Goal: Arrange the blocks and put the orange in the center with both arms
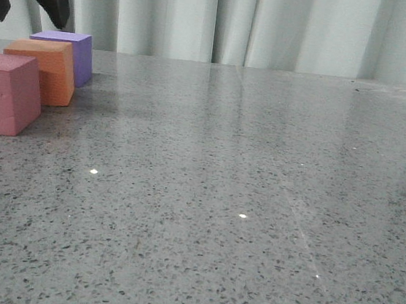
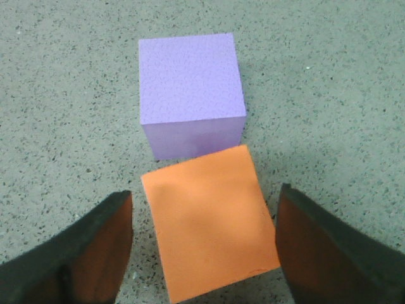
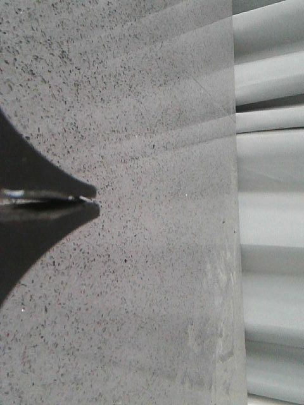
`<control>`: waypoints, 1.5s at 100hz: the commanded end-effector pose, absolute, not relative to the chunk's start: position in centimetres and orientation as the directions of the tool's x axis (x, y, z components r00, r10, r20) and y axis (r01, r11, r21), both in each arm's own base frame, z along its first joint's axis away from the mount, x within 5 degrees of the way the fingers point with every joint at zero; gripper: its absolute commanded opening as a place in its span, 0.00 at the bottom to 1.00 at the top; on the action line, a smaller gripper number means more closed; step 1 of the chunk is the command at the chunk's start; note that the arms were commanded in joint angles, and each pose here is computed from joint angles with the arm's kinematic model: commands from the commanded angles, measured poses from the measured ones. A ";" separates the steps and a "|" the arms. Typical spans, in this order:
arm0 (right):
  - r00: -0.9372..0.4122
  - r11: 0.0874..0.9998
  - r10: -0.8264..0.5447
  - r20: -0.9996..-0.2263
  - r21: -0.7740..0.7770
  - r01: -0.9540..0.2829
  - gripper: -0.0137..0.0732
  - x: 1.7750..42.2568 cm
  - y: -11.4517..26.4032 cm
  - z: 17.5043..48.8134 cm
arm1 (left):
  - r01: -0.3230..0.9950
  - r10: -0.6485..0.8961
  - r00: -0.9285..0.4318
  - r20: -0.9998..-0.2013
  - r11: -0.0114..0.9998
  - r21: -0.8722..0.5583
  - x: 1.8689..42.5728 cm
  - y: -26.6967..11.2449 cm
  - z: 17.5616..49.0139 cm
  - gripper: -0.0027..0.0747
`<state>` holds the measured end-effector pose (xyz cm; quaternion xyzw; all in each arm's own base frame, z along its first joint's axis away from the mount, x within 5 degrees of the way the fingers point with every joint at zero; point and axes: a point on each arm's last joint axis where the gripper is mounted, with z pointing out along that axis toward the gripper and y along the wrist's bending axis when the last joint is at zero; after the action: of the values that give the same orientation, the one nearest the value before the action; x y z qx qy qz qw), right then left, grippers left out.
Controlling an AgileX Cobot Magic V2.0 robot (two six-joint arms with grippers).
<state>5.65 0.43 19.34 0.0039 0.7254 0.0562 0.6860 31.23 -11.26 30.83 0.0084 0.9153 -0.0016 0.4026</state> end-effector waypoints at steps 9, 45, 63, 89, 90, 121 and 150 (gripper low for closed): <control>0.065 0.994 0.082 -0.994 0.077 -0.075 0.08 5.4 0.4 20.7 | 0.036 0.001 -0.600 -0.800 0.999 -0.026 30.6 -11.0 33.8 0.63; 0.065 0.994 0.082 -0.994 0.077 -0.075 0.08 5.4 0.4 20.7 | -0.002 -0.026 -0.459 -0.888 1.000 -0.028 25.1 -7.8 40.1 0.52; 0.065 0.994 0.082 -0.994 0.077 -0.075 0.08 5.4 0.4 20.7 | -0.024 -0.039 -0.419 -0.907 0.999 -0.032 21.6 -6.0 41.1 0.13; 0.065 0.994 0.082 -0.994 0.077 -0.075 0.08 5.4 0.4 20.7 | -0.020 -0.067 -0.371 -0.926 0.998 -0.064 16.9 -3.9 40.7 0.02; 0.065 0.994 0.082 -0.994 0.077 -0.075 0.08 5.4 0.4 20.7 | -0.021 -0.069 -0.368 -0.927 0.998 -0.066 16.7 -3.8 40.7 0.02; 0.065 0.994 0.082 -0.994 0.077 -0.075 0.08 5.4 0.4 20.7 | -0.062 -0.089 -0.380 -0.921 0.996 -0.071 14.5 -2.5 40.3 0.02; 0.065 0.994 0.082 -0.994 0.077 -0.075 0.08 5.4 0.4 20.7 | -0.065 -0.080 -0.375 -0.923 0.996 -0.060 14.5 -2.4 40.3 0.02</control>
<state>5.65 0.43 19.34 0.0039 0.7254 0.0562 0.6860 14.53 -2.47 39.06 -0.0553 0.8505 -0.0045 0.5231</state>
